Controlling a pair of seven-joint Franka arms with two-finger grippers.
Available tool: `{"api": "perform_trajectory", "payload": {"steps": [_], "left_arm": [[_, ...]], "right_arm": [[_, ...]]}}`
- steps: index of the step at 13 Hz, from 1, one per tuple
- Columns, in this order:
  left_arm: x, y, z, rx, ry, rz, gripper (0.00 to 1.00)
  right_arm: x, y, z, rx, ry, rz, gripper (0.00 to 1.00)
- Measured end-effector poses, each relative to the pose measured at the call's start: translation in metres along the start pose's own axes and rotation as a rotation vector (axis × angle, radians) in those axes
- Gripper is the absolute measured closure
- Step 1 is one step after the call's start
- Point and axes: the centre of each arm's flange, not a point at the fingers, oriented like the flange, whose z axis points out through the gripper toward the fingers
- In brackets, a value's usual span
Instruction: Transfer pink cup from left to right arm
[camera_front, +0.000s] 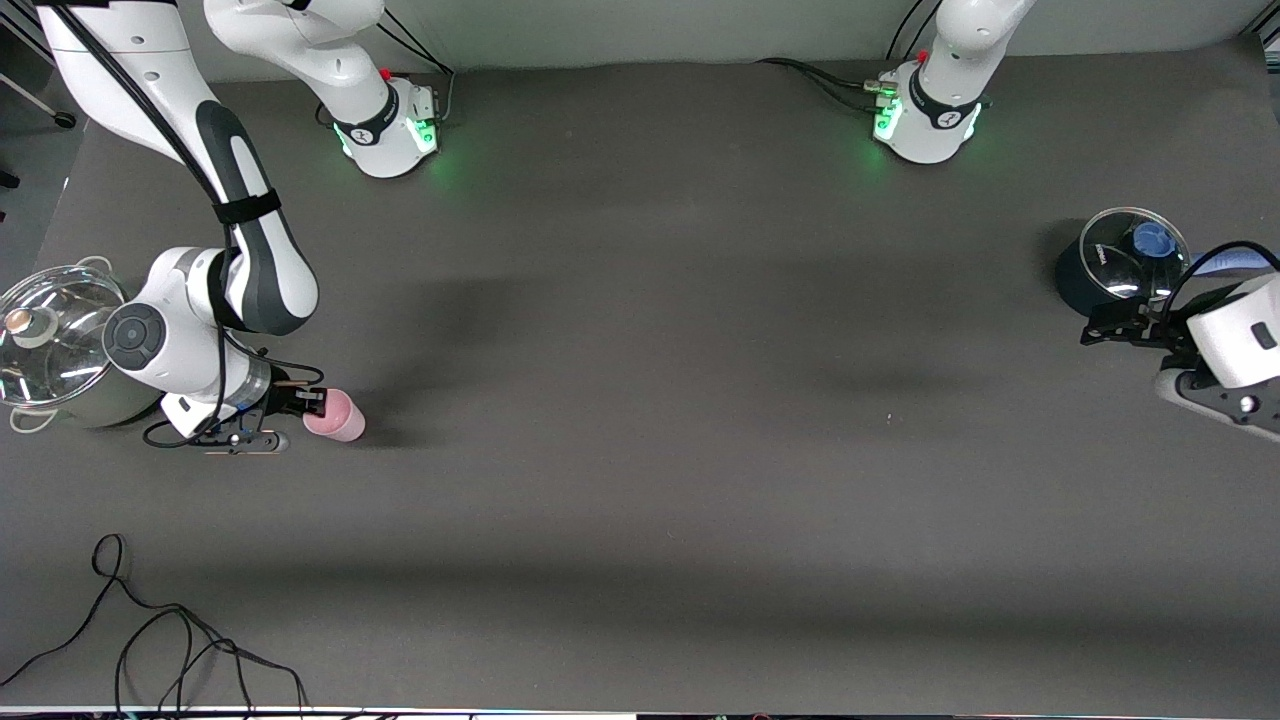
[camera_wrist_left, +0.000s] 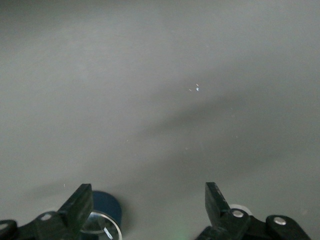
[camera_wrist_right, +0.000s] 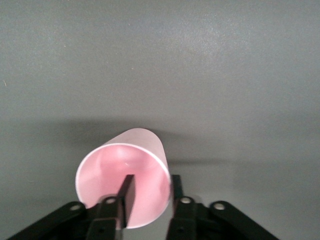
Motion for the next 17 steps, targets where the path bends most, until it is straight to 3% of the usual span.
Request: {"api": "perform_trajectory", "payload": {"steps": [2, 5, 6, 11, 14, 17], "left_arm": [[-0.004, 0.007, -0.011, 0.027, 0.011, -0.133, 0.0], [-0.008, 0.013, -0.019, 0.049, 0.021, -0.204, 0.0], [-0.009, 0.012, -0.021, 0.053, 0.025, -0.211, 0.0], [-0.016, -0.004, -0.031, 0.062, 0.06, -0.248, 0.0], [-0.022, 0.02, -0.053, 0.119, 0.098, -0.243, 0.0], [-0.027, 0.032, -0.06, 0.137, 0.105, -0.244, 0.0]], "right_arm": [[0.0, 0.0, -0.011, 0.008, 0.001, 0.0, 0.37], [0.003, 0.006, -0.068, 0.037, -0.006, 0.01, 0.04], [0.003, 0.01, -0.098, 0.051, 0.0, 0.016, 0.0], [-0.018, 0.021, -0.251, 0.116, 0.047, 0.002, 0.0], [-0.032, 0.028, -0.328, 0.095, 0.012, -0.016, 0.0], [-0.043, 0.034, -0.361, 0.061, -0.021, -0.018, 0.0]]}}
